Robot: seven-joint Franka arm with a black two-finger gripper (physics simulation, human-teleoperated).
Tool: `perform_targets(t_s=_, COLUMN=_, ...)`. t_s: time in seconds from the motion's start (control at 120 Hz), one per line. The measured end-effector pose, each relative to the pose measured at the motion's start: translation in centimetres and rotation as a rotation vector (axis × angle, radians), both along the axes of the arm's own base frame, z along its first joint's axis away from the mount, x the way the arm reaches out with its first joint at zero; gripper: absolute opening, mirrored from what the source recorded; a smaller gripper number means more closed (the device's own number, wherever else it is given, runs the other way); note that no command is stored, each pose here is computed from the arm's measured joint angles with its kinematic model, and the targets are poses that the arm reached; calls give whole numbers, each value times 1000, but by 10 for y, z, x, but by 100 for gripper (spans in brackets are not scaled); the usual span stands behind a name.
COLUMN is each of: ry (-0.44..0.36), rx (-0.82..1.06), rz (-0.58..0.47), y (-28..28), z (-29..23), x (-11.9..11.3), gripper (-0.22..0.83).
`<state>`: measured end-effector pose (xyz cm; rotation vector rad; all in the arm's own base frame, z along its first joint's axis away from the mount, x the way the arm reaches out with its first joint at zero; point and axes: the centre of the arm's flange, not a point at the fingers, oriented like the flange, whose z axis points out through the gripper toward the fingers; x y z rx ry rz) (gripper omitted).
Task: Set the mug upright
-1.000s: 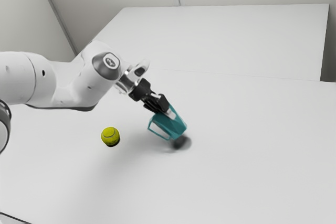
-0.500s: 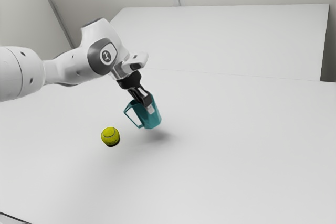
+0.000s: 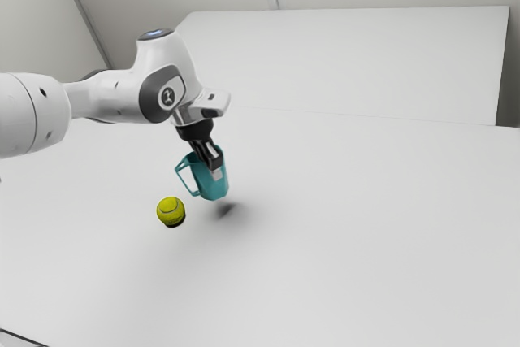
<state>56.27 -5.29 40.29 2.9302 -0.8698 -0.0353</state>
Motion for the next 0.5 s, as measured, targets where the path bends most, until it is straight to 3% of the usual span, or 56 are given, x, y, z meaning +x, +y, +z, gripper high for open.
perform_targets(t_s=0.5, ry=-42, rx=106, rz=-35, y=10, z=-20, x=5, gripper=-13)
